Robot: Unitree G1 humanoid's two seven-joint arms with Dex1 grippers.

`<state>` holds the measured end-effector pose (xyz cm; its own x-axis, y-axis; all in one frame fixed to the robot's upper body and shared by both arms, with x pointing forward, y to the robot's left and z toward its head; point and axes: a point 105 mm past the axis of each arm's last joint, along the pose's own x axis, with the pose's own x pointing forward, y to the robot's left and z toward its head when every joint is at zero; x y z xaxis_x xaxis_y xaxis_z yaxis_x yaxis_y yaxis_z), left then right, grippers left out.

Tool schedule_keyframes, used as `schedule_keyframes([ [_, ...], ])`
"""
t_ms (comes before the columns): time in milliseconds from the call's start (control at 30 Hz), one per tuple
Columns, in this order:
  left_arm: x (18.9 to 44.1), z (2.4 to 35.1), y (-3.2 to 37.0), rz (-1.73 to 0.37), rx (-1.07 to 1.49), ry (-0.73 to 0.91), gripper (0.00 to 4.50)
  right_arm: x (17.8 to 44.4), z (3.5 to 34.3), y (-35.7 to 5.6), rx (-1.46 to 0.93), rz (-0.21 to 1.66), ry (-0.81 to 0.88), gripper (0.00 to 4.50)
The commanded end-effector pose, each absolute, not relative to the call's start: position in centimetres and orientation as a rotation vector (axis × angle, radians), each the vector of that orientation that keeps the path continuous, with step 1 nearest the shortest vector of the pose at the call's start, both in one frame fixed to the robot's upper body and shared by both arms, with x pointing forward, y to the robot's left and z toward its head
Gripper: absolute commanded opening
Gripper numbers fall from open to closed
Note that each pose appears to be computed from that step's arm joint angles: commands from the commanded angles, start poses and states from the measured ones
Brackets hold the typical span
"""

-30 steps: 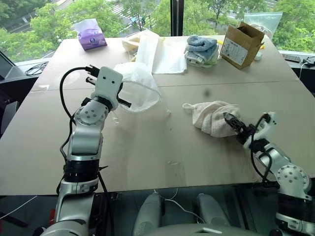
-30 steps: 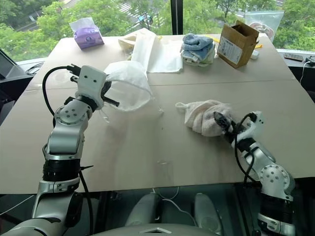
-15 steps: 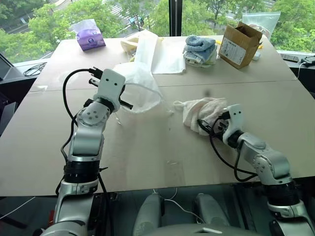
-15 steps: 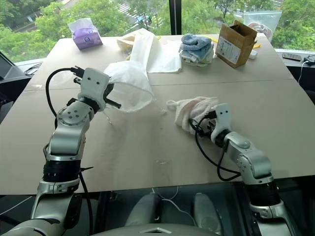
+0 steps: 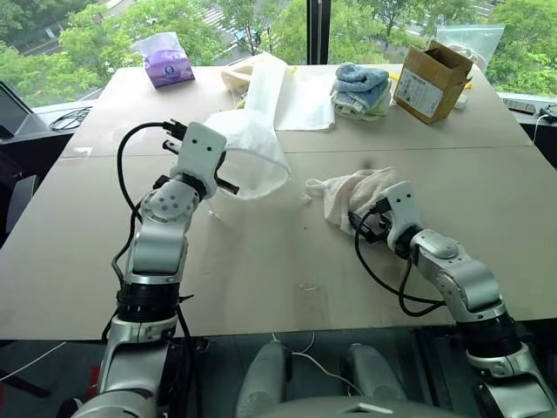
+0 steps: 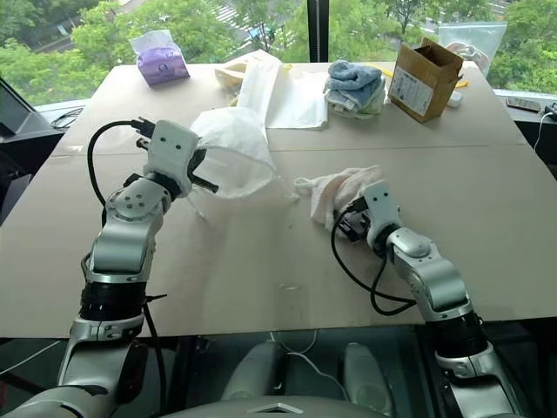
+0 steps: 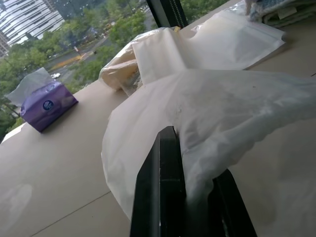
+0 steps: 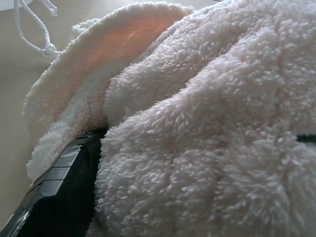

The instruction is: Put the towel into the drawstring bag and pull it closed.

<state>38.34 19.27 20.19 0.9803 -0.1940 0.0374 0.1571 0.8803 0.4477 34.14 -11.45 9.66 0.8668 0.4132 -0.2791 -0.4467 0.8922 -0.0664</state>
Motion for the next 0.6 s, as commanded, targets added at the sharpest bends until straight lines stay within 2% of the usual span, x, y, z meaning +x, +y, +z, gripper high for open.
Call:
schedule_keyframes([
  [33,38.36,21.93,19.03,-0.177,0.444,-0.128,0.05,34.28,8.73,-13.62,-0.165,0.365,0.31,4.5],
  [233,38.5,21.64,18.96,-0.181,0.433,-0.114,0.05,34.42,9.21,-13.2,-0.128,0.373,0.295,4.5],
  [333,38.52,21.6,19.04,-0.179,0.431,-0.112,0.0,34.44,9.19,-13.12,-0.126,0.374,0.295,3.67],
  [367,38.52,21.58,19.04,-0.179,0.431,-0.111,0.0,34.47,9.19,-13.15,-0.125,0.371,0.293,3.26],
  [433,38.49,21.55,19.06,-0.178,0.429,-0.11,0.0,34.46,9.18,-13.02,-0.112,0.377,0.294,2.12],
  [533,38.45,21.5,19.08,-0.178,0.428,-0.109,0.0,34.47,9.19,-12.93,-0.102,0.379,0.296,1.08],
  [567,38.45,21.5,19.07,-0.178,0.427,-0.108,0.0,34.47,9.22,-12.88,-0.099,0.381,0.296,0.9],
  [600,38.45,21.51,19.07,-0.178,0.426,-0.109,0.0,34.46,9.28,-12.78,-0.096,0.387,0.293,0.37],
])
